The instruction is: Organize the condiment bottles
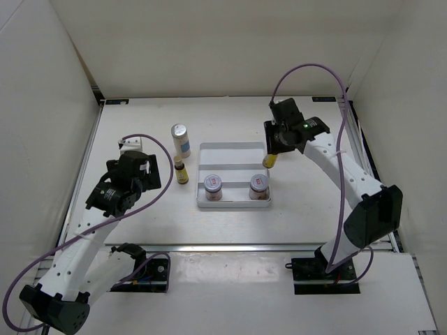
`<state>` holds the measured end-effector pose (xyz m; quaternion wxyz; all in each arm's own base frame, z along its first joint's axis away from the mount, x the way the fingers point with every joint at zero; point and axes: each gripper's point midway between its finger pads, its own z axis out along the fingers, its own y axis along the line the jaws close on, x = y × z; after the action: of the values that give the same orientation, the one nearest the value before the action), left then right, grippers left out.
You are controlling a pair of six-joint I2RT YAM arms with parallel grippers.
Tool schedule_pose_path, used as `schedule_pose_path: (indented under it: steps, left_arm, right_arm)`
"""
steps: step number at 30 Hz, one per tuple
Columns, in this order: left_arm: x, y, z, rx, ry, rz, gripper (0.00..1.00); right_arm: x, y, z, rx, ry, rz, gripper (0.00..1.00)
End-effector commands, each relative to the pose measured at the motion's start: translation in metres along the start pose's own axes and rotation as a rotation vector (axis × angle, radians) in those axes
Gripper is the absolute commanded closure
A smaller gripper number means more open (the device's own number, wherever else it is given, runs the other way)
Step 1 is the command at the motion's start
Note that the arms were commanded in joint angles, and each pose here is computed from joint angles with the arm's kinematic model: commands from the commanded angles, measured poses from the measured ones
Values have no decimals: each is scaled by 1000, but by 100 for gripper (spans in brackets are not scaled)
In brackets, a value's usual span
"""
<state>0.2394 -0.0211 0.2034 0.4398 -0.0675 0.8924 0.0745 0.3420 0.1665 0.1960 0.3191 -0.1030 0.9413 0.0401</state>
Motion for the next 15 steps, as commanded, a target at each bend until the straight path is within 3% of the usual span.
schedule_pose_path:
  steps: [1,15]
  left_arm:
    - [-6,2,-2,-1,-29,-15,0]
    - [-6,2,-2,-1,-29,-15,0]
  right_arm:
    - [-5,30,-18,-107,-22,-42,100]
    - [19,44,46,-43,77,-99,100]
